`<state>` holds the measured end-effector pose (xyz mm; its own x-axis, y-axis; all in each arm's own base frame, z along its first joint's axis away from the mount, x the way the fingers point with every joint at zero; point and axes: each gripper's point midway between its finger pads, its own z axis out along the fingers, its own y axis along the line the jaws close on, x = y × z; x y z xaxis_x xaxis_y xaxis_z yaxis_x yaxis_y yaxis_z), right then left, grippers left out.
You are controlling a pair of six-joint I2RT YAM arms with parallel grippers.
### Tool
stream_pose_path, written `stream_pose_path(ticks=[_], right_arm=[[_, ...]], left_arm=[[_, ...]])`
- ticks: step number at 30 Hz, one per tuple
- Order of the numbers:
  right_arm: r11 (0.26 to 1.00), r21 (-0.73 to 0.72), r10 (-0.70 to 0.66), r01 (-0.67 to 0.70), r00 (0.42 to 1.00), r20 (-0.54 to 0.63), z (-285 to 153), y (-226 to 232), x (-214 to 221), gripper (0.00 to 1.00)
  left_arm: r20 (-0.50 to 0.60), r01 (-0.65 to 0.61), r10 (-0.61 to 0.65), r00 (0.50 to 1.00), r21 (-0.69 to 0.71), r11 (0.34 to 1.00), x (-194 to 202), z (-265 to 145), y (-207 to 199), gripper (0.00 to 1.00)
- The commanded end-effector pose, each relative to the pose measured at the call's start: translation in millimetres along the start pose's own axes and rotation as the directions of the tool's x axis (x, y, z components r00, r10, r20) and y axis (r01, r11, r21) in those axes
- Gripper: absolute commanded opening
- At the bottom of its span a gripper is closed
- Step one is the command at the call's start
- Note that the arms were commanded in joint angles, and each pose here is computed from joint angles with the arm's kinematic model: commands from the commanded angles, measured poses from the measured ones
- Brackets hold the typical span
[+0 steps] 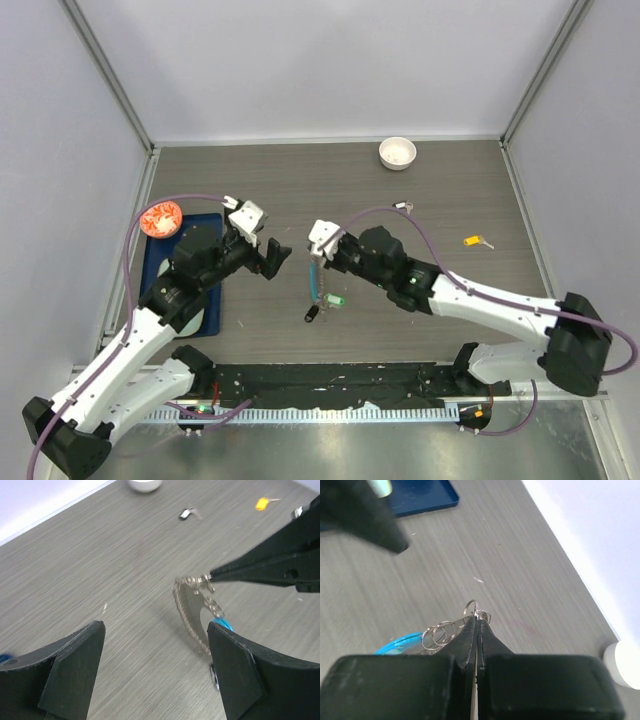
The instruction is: Put the keys on the keyring
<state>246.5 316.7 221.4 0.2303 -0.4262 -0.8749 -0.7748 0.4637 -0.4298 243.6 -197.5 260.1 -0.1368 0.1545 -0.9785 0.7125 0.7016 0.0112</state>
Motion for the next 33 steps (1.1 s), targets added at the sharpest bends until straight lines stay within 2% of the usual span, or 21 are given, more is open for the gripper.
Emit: stream_pose_path(ticks=[1,2,6,10,12,15,18,20,24,27,33], right_arm=[[0.979,0.204,0.013,-0.024,0.999,0.053,26.2,-62.7,-48.6,0.01],[0.976,0.214,0.032,-0.036,0.999,0.023,42.4,-69.9,-36.0,0.01],[0.958,0.273,0.070,-0.089,0.994,0.080,90.2,-112.9,-60.8,0.01],[0.936,0.335,0.074,-0.110,0.990,0.119,128.5,-143.7,-72.5,0.01],[0.934,0.341,0.074,-0.106,0.992,0.104,144.7,-151.1,-65.6,0.01],[0.942,0.325,0.078,-0.081,0.997,0.022,154.2,-145.9,-35.0,0.01],[0.954,0.296,0.091,-0.057,0.990,-0.105,148.2,-127.0,13.4,0.01],[0.950,0.295,0.153,-0.102,0.976,-0.156,135.1,-120.1,35.0,0.01],[0.944,0.266,0.277,-0.195,0.907,-0.318,104.6,-88.3,103.8,0.01],[0.948,0.228,0.302,-0.221,0.849,-0.434,87.3,-64.3,135.1,0.01],[0.941,0.230,0.338,-0.250,0.750,-0.569,62.8,-50.1,165.8,0.01]], left_arm=[[-0.046,-0.013,0.002,0.999,-0.249,0.968,2.8,-15.5,43.1,0.92],[-0.058,-0.013,-0.002,0.998,-0.269,0.963,6.7,-17.0,46.4,0.93],[-0.108,-0.034,-0.007,0.994,-0.374,0.927,15.0,-32.2,63.3,0.96],[-0.102,-0.044,-0.012,0.995,-0.531,0.846,16.0,-53.3,88.8,1.00],[-0.081,-0.030,-0.020,0.997,-0.567,0.823,14.2,-60.8,93.5,1.00],[-0.071,-0.020,-0.029,0.997,-0.605,0.796,13.9,-68.1,99.0,1.00],[-0.076,-0.022,-0.030,0.997,-0.612,0.791,14.4,-69.0,100.5,1.00],[-0.078,-0.023,-0.031,0.996,-0.609,0.793,14.7,-68.3,100.1,1.00],[-0.088,-0.025,-0.033,0.996,-0.589,0.808,15.3,-65.4,97.1,1.00],[-0.089,-0.023,-0.034,0.995,-0.579,0.815,15.4,-64.8,95.5,1.00],[-0.078,-0.020,-0.032,0.996,-0.586,0.810,14.2,-67.5,96.4,1.00]])
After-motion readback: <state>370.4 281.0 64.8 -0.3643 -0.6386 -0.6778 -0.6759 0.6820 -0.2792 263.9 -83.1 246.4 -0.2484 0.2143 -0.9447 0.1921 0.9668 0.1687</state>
